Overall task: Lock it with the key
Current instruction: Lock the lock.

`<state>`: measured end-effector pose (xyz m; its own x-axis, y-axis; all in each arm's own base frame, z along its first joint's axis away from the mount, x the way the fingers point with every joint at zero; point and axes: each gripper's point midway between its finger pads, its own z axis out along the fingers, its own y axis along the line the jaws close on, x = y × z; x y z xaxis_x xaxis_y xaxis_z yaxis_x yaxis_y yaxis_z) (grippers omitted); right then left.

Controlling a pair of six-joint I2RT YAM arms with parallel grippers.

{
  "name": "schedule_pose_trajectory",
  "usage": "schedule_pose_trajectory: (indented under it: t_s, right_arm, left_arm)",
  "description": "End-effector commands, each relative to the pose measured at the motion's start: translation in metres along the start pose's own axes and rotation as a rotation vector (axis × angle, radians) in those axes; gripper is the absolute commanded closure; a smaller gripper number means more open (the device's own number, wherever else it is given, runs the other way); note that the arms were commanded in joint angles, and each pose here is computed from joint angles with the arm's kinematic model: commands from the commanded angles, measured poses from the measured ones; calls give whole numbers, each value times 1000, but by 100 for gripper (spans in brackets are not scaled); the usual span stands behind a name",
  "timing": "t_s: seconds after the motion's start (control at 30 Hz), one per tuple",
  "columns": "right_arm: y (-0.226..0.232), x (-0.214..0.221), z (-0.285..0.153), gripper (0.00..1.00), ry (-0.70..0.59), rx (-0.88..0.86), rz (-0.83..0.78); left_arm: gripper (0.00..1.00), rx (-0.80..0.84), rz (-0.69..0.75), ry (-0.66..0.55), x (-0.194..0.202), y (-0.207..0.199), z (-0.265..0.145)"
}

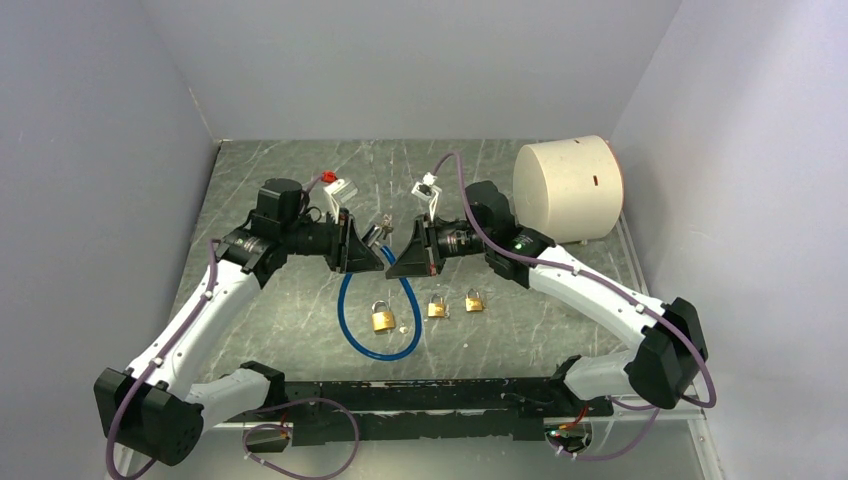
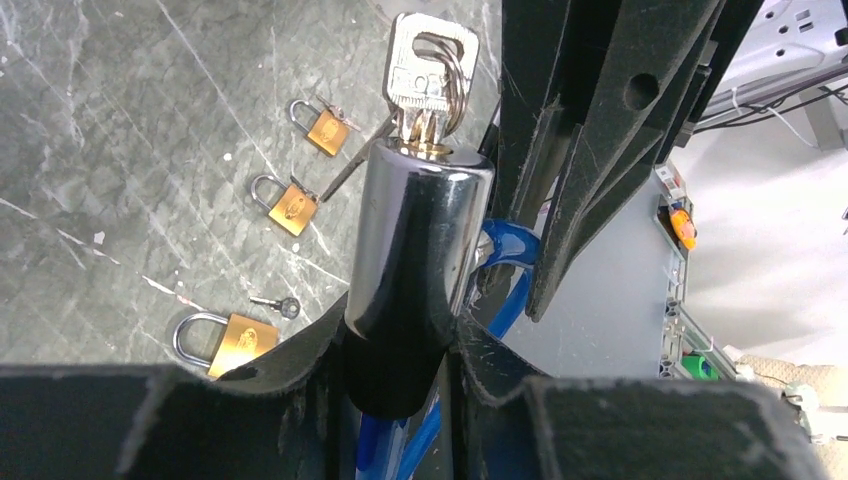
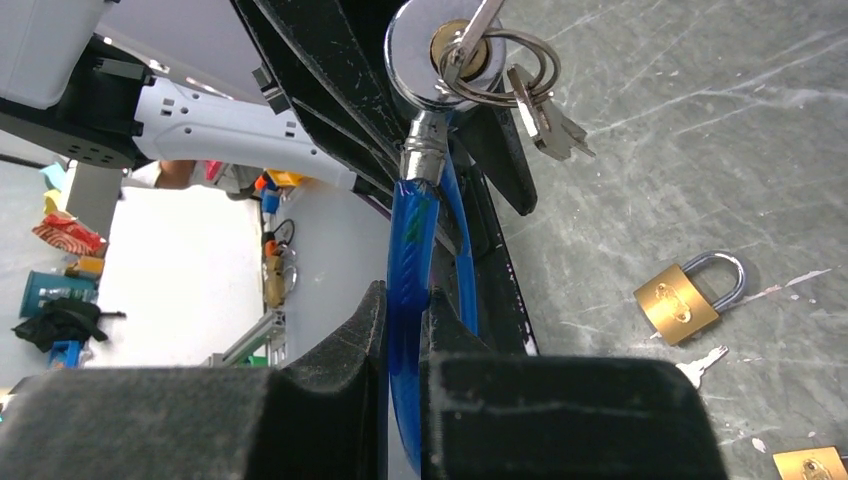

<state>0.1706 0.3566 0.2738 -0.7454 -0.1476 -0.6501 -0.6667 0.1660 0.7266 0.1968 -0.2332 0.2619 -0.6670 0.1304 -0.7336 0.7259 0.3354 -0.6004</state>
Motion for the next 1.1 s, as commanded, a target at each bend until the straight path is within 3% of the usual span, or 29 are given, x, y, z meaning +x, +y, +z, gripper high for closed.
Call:
schedule_pose_trajectory:
  t_s: [0.0,0.2,0.33,0.57,0.77,1.07]
  right_arm:
    - [-13,-16,9,100,-81,55,-27]
    - [-9,-37,14,100,-157,44,2]
    - [-14,-46,23,100,-137,60,6]
    - [-27,-37,28,100,-112,87,39]
    - [-25,-29,26,100,-116,63,69]
    - [-24,-14,23,88,-107,28,113]
  left_arm:
    - [97,140,82,8,-8,-40,-6]
    - [98,112,65,88,10,-37,-7]
    - [97,137,81,107,16,-46,-1]
    - [97,148,103,120,24,-53,0]
    - [97,63,101,101,19,-40,1]
    - [97,36,78,96,17,-34,4]
